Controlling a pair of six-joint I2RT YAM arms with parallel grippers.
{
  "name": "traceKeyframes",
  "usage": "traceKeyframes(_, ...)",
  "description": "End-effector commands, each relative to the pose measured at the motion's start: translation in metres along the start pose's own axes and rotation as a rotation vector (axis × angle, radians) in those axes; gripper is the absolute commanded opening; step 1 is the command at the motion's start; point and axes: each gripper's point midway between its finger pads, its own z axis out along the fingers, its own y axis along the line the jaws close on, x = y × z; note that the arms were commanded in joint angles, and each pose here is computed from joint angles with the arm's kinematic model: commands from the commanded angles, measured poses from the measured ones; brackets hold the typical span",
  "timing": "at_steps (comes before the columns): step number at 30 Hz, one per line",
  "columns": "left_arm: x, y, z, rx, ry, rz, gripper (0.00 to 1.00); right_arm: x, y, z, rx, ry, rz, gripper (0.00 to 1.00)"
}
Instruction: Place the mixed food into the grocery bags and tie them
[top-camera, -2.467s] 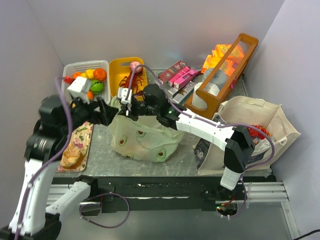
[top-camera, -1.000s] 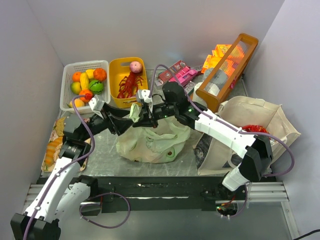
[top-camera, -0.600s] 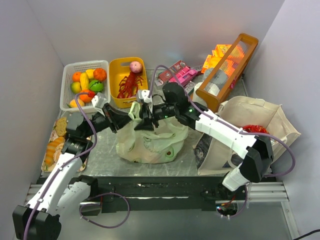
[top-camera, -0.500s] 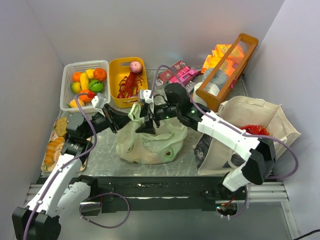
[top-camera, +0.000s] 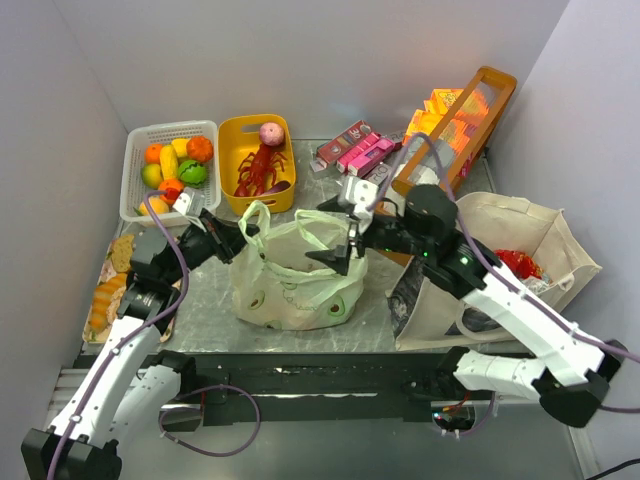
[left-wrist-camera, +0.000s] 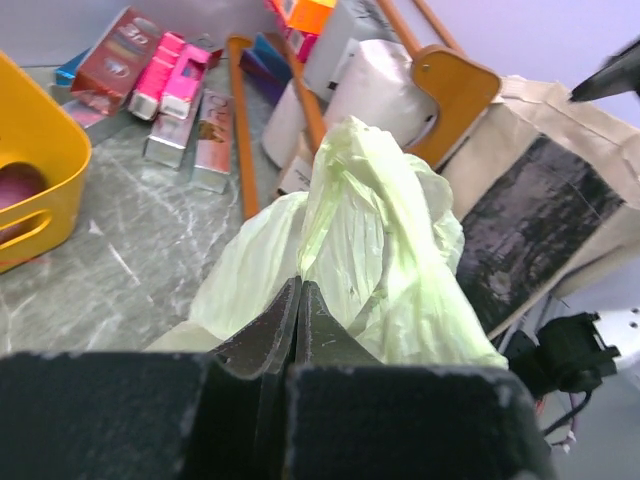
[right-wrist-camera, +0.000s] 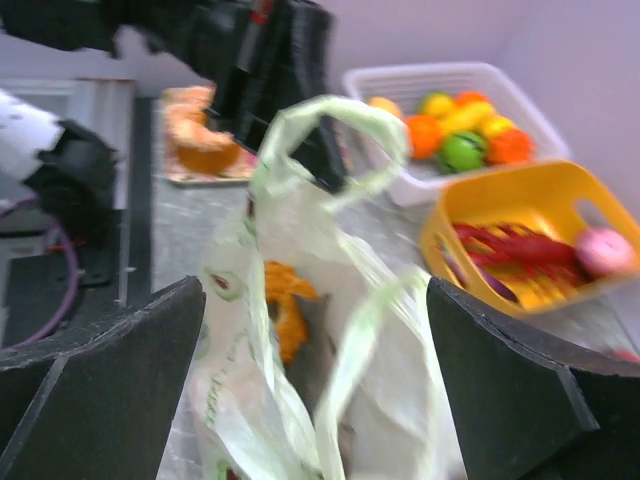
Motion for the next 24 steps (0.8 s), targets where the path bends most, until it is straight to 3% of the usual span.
traceKeyframes(1, -0.016, 0.005, -0.005, -0.068, -0.049, 0.047, 0.02, 0.015, -0.034, -0.025, 0.264, 0.047, 0.007, 0.99)
traceKeyframes(5, -0.017, 0.002, -0.007, -0.062, -0.062, 0.051, 0.02, 0.052, -0.048, -0.022, 0.312, 0.131, 0.015, 1.0)
traceKeyframes(13, -0.013, 0.004, -0.007, -0.067, -0.044, 0.047, 0.02, 0.083, -0.072, -0.006, 0.292, 0.174, 0.031, 1.0)
traceKeyframes(17, -0.015, 0.007, -0.007, -0.086, -0.038, 0.053, 0.02, 0.091, -0.051, 0.003, 0.173, 0.167, 0.069, 1.0)
traceKeyframes(24, -0.013, 0.008, -0.006, -0.087, -0.028, 0.052, 0.02, 0.089, -0.036, -0.007, 0.14, 0.125, 0.134, 1.0)
